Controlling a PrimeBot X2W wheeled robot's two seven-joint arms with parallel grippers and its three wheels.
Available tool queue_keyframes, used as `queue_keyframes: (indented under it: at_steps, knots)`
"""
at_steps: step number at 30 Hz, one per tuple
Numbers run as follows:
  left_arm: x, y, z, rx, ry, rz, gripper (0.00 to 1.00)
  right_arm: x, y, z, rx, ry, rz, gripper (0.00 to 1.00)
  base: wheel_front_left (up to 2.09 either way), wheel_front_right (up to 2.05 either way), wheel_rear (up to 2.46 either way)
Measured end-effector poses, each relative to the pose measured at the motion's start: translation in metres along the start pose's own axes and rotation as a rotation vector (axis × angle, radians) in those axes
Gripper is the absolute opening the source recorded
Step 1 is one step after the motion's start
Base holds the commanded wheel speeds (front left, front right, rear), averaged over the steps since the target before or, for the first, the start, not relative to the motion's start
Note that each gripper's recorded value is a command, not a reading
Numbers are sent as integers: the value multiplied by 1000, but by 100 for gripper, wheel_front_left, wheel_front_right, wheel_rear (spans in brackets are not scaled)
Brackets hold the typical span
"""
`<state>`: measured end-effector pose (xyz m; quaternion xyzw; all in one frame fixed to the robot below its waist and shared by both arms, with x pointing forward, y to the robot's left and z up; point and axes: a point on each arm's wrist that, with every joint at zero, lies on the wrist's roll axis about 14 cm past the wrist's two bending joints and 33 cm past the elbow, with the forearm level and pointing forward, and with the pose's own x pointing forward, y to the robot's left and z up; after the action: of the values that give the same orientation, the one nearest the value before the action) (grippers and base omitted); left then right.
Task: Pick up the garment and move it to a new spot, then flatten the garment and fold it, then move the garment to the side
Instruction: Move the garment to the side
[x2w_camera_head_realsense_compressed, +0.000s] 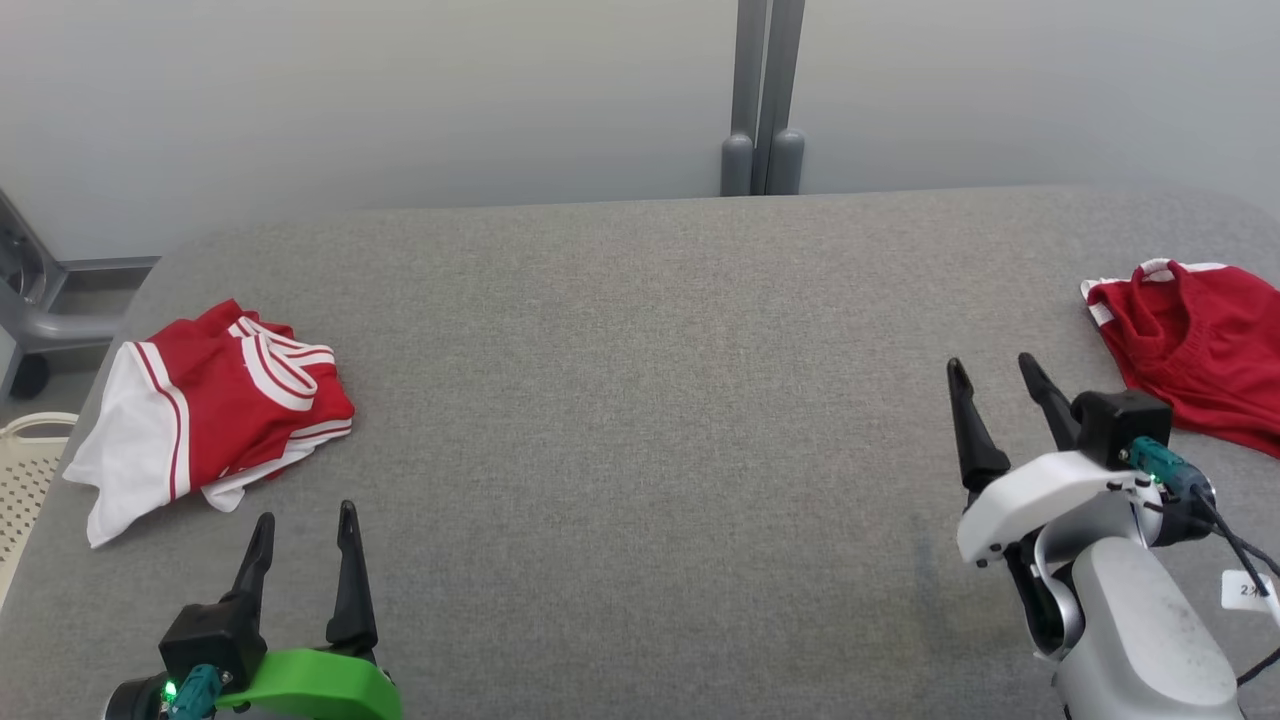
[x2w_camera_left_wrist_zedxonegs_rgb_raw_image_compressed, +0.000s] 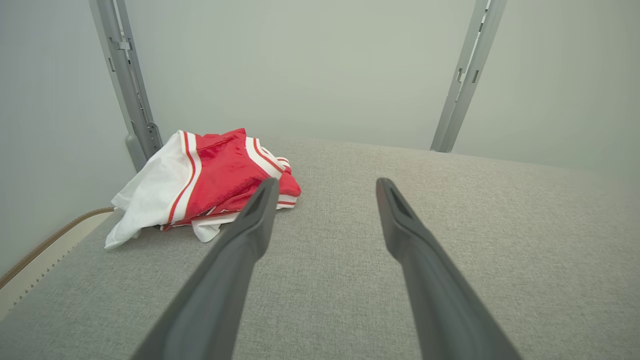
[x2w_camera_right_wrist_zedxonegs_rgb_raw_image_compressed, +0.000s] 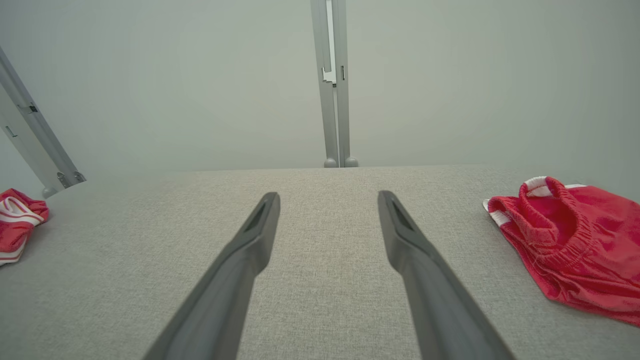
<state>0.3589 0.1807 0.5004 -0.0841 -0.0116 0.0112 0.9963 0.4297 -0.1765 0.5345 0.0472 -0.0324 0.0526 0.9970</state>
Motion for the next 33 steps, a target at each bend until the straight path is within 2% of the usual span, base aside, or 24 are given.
queue_keyframes:
  at_steps: [5, 16, 27, 33]
  knots:
    - [-8, 4, 2, 32, -15, -10, 100, -14, 14, -5, 28, -11, 19, 100, 0, 0, 0]
    - [-24, 14, 7, -8, -45, -5, 100, -40, 33, -15, 65, -20, 46, 100, 0, 0, 0]
    - [-38, 5, -11, -23, -1, -31, 100, -64, 28, -39, 68, 50, 25, 100, 0, 0, 0]
    - [-42, 11, -25, -27, 45, -17, 100, -66, 25, -42, 71, 63, 16, 100, 0, 0, 0]
